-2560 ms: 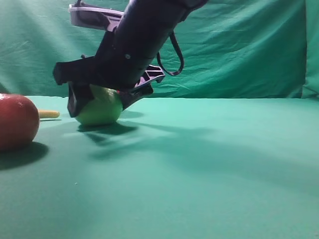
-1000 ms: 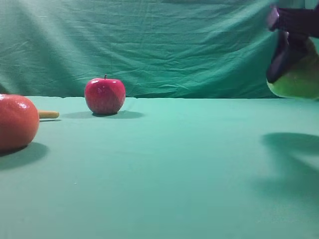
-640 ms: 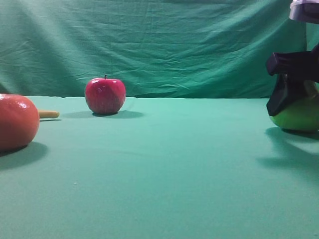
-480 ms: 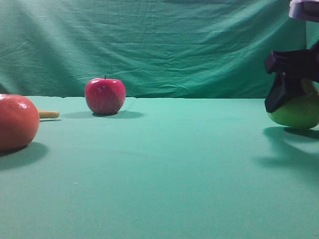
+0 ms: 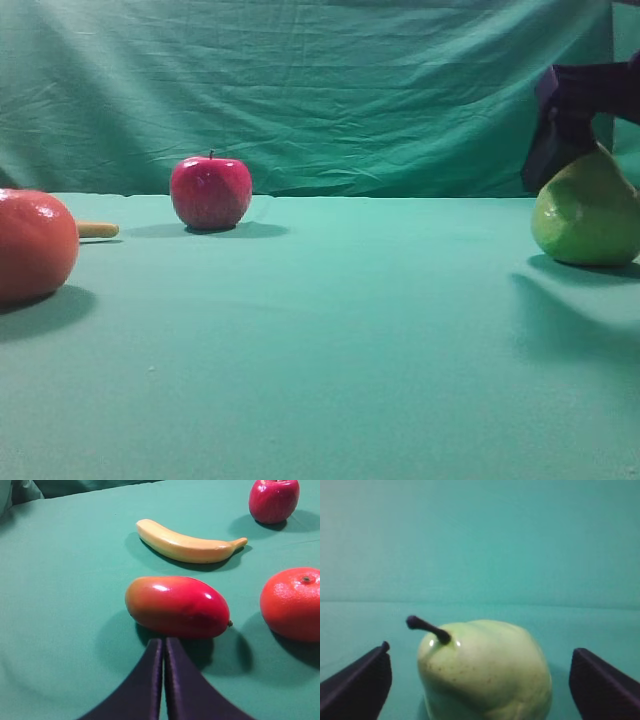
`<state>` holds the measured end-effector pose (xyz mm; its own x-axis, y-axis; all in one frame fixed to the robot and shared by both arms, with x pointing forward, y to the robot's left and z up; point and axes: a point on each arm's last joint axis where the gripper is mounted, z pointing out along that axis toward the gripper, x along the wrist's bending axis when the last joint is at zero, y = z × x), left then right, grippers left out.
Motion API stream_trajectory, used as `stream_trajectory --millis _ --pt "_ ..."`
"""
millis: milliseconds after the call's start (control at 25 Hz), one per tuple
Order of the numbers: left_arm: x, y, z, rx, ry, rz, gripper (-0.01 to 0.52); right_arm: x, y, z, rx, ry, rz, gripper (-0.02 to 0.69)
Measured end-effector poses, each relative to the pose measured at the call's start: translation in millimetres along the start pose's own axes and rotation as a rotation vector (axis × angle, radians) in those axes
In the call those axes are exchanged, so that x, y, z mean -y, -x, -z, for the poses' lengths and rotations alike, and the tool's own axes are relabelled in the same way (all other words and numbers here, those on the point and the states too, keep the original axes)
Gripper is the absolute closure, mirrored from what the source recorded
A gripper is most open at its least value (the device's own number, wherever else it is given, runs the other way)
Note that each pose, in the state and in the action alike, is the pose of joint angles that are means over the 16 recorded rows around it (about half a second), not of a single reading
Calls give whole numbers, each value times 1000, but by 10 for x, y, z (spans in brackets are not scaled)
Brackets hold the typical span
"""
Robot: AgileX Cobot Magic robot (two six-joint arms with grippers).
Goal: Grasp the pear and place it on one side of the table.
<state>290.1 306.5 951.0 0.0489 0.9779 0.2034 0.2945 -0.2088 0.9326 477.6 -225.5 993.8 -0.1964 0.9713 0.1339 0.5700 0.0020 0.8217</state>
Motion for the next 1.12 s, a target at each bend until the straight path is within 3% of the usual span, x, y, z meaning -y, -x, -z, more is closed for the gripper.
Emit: stream_trajectory --millis 240,400,720,1120 --pt "0 0 0 0 0 0 514 -195 -41 562 -35 126 2 554" --pt "0 0 0 0 0 0 514 -259 -54 928 -57 218 4 640" --pt "0 0 0 0 0 0 514 -246 -53 1406 -74 325 39 665" --pt "0 0 0 0 0 0 514 92 60 1533 8 161 132 665"
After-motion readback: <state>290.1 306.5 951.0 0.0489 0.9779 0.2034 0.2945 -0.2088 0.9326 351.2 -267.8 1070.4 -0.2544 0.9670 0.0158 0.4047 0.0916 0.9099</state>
